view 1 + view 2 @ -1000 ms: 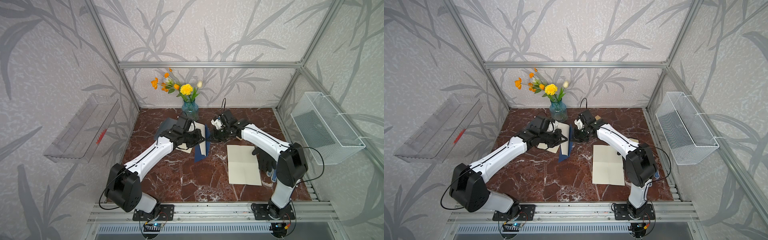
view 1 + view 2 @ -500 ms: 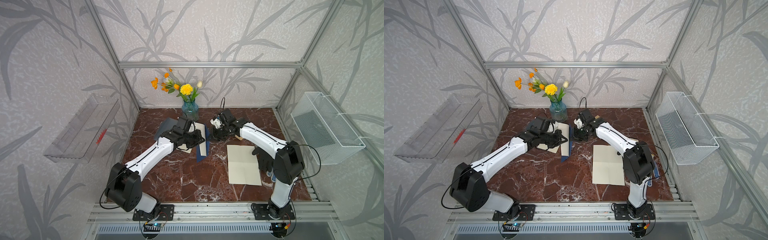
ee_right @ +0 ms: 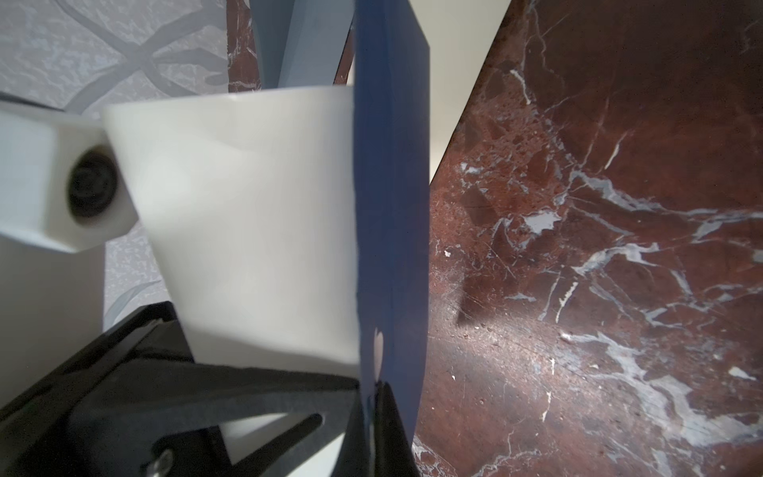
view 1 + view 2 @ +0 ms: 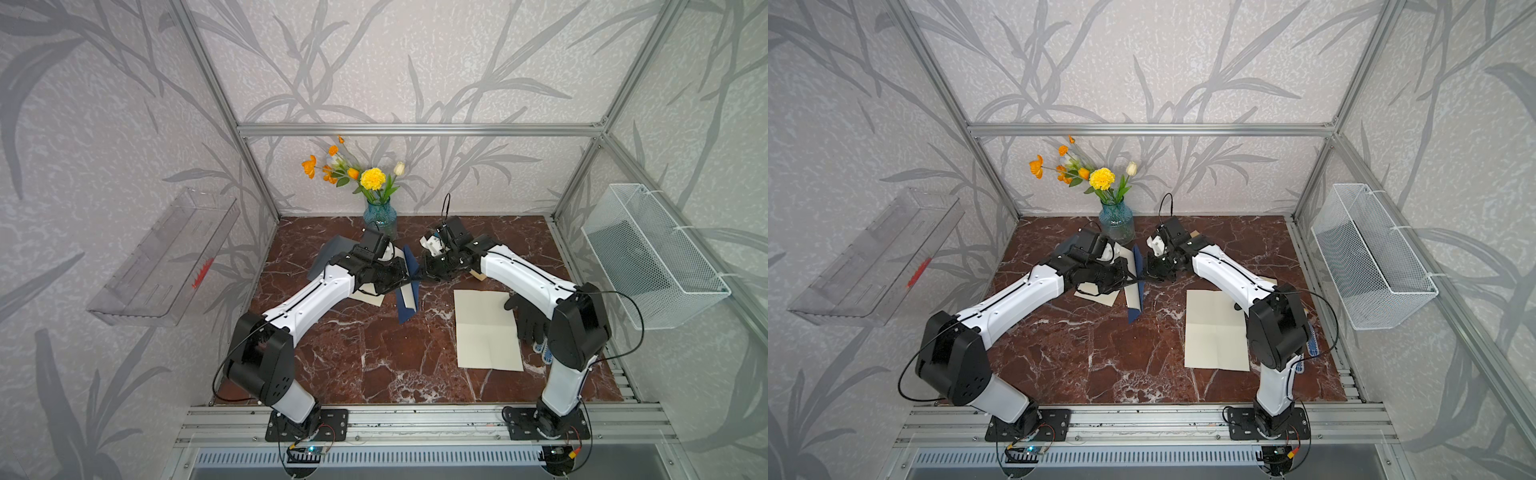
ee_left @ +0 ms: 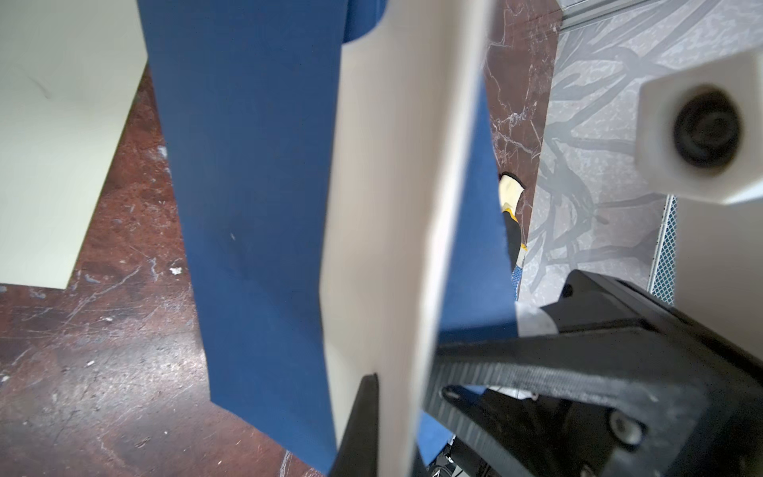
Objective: Fold the letter paper in half and place it into the envelope
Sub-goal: Place the letter paper in the envelope.
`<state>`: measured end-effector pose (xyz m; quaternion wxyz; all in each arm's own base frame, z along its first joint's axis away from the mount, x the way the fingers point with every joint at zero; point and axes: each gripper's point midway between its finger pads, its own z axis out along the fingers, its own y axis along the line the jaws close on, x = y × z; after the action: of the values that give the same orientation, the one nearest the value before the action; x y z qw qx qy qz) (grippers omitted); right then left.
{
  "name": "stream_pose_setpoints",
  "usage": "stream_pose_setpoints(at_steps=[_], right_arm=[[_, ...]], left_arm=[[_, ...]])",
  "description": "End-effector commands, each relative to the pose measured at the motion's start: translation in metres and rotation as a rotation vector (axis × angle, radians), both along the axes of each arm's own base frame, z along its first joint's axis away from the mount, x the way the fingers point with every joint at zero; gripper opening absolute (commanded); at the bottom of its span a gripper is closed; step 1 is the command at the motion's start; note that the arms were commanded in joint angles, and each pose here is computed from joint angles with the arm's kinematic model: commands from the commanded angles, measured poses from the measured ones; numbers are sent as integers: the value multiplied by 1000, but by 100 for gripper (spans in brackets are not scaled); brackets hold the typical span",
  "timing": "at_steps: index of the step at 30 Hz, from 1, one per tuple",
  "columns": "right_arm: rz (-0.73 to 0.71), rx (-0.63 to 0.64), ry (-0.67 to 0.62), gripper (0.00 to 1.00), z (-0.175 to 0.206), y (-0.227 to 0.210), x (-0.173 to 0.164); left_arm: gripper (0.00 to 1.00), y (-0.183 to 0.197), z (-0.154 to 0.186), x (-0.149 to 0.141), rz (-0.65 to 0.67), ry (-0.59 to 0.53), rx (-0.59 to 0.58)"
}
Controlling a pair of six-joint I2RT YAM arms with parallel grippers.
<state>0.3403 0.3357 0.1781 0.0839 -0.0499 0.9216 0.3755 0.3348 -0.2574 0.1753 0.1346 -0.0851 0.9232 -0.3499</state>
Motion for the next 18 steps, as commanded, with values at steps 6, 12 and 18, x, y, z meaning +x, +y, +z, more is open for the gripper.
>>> stream_pose_setpoints(at_steps=[6,12,18], right_arm=[[44,106,-75,0,49,11,-4],[50,120,-68,0,55,11,-8],[46,118,-60,0,54,10,-10]], left_arm=[[0,8,-12,3,-1,3,88],[0,9,-15,13,-11,-26,128],[0,9,-9,23,-17,-70,155]])
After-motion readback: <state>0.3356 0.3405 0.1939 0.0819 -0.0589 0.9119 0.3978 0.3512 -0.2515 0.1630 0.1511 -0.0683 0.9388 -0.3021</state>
